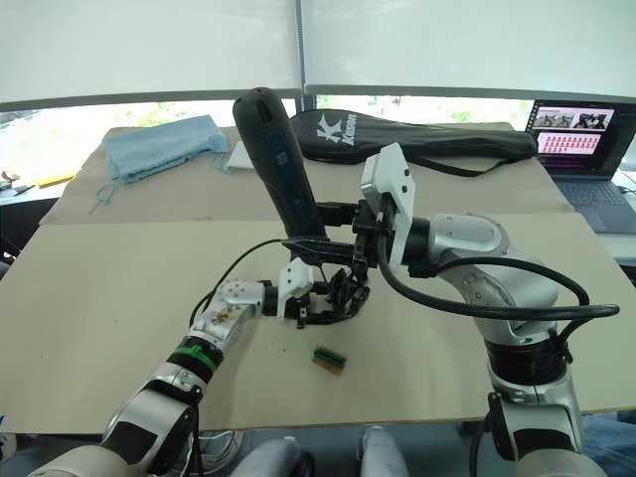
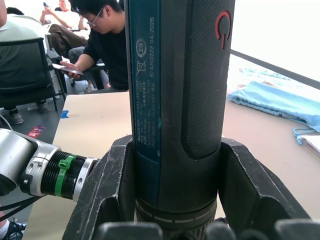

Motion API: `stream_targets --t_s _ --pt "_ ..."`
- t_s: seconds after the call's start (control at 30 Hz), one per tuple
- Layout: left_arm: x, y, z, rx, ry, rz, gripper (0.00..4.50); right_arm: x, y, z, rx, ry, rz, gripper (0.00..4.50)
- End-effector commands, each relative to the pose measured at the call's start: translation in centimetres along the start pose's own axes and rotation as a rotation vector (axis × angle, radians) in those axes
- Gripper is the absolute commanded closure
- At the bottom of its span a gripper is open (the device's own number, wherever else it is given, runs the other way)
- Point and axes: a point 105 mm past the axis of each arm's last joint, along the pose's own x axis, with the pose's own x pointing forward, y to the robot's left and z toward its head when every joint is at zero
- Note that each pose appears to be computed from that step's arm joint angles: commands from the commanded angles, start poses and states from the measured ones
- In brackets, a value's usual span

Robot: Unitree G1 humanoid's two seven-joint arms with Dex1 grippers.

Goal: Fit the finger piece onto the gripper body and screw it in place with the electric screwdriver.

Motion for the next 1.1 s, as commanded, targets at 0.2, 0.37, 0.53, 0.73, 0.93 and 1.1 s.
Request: stream_targets --t_s 0.2,0.37,0.53,0.73,0.93,1.1 --pt "0.2 0.7 1.7 0.047 -0.039 0.009 2.2 -0.4 0.6 2.0 -0.064 -0.054 0.019 2.62" --pt "0.2 0.8 1.8 0.047 -0.04 0.01 2.2 -0.4 0.7 2.1 -0.064 -0.054 0.019 2.62" --pt "0.2 0.8 1.8 0.048 -0.04 0.009 2.2 -0.5 0.7 2.1 -0.066 -0.052 0.02 2.62" --pt "0.3 0.8 1.9 0.049 -0.043 0.006 2.2 -0.4 0.4 1.3 -0.095 -0.028 0.001 2.62" --pt "0.2 0.8 1.8 0.048 -0.041 0.008 2.2 -0.4 0.6 2.6 -0.049 -0.079 0.021 2.62" --pt "0.2 0.8 1.8 0.046 -0.04 0.011 2.2 -0.4 0.8 3.5 -0.031 -0.092 0.03 2.62"
